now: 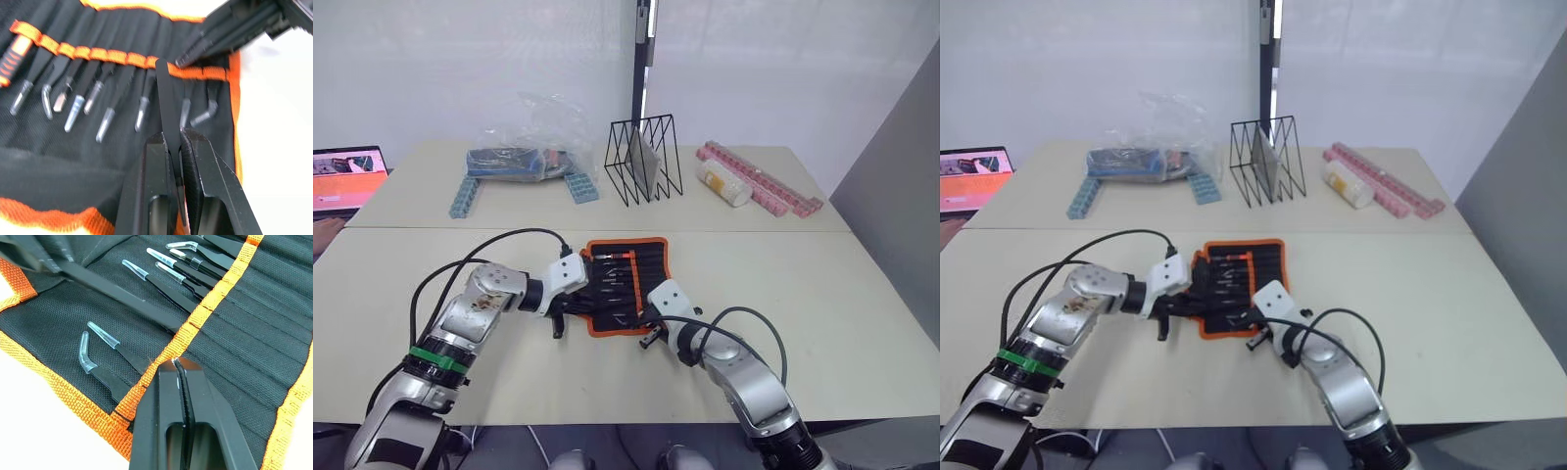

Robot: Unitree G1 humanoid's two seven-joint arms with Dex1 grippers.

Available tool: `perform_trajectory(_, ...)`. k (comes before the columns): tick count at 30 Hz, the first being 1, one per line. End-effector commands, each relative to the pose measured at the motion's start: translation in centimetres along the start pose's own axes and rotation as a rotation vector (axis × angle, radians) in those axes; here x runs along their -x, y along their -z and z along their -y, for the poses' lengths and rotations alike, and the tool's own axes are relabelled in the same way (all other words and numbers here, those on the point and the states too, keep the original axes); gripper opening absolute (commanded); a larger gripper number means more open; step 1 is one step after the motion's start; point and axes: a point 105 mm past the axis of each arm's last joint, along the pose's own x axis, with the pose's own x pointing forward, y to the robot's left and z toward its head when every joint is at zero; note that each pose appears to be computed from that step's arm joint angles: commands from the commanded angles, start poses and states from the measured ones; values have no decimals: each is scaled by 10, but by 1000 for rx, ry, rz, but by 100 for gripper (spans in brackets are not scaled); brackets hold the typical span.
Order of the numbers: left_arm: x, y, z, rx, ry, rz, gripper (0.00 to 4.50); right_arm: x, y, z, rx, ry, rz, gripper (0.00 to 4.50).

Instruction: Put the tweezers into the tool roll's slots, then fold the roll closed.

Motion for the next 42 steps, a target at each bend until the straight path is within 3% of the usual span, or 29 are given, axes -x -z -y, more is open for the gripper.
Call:
perform_trajectory(1,3,-6,1,-68,34,-15,3,2,70,-12,-81,-28,-271,0)
perform_trajectory(17,-7,-11,-15,-142,-4,-96,3,4,72,-16,-95,-28,-275,0)
perform_trajectory(32,-23,-18,-11,-295,29,-182,3,3,72,-19,-104,-28,-274,0)
perform_trajectory(42,-51,-34,-6,-329,64,-140,3,6,74,-19,-111,-21,-277,0)
